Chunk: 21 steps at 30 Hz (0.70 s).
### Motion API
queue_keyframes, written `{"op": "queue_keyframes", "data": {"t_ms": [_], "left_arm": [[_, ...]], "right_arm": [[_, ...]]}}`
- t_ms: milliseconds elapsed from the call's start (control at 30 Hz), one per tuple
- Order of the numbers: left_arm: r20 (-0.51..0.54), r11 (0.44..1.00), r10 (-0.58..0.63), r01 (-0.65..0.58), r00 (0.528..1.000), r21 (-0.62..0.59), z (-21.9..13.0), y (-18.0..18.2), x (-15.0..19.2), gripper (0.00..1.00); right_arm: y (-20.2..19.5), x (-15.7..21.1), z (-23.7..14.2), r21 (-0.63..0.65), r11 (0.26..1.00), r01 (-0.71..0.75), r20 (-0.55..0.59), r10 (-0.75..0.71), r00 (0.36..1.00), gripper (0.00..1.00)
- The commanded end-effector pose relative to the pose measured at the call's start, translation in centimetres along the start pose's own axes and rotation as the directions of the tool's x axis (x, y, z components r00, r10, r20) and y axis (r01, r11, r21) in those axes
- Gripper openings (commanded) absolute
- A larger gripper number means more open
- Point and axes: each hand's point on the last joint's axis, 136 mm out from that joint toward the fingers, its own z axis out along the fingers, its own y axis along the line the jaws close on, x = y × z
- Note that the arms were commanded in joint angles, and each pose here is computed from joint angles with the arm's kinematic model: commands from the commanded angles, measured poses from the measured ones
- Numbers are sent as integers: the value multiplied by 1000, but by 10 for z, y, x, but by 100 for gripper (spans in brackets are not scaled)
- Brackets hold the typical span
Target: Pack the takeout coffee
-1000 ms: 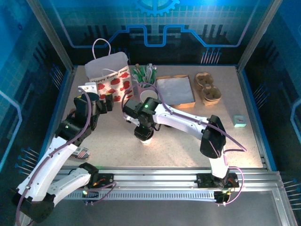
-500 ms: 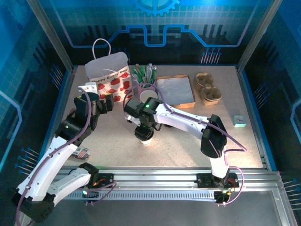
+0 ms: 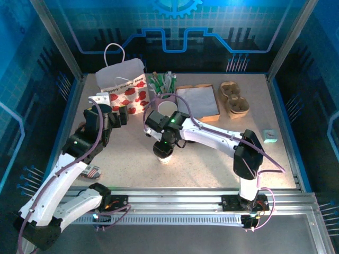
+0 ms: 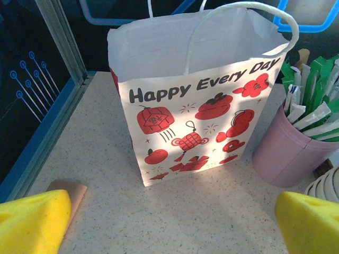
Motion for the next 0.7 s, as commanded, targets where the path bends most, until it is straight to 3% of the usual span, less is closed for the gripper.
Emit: {"op": "queue_keyframes", "data": {"t_ms": [0, 667], "left_arm": [[4, 1000, 2, -2, 1000, -5, 0, 3, 0, 99], [20, 1000, -4, 4, 1000, -18, -2, 7, -2, 99]], "right_arm": [[1, 32, 22, -18, 1000, -21, -154, 18, 988, 65], [-18, 18, -48, 22, 999, -48, -2, 49, 999, 65]]}}
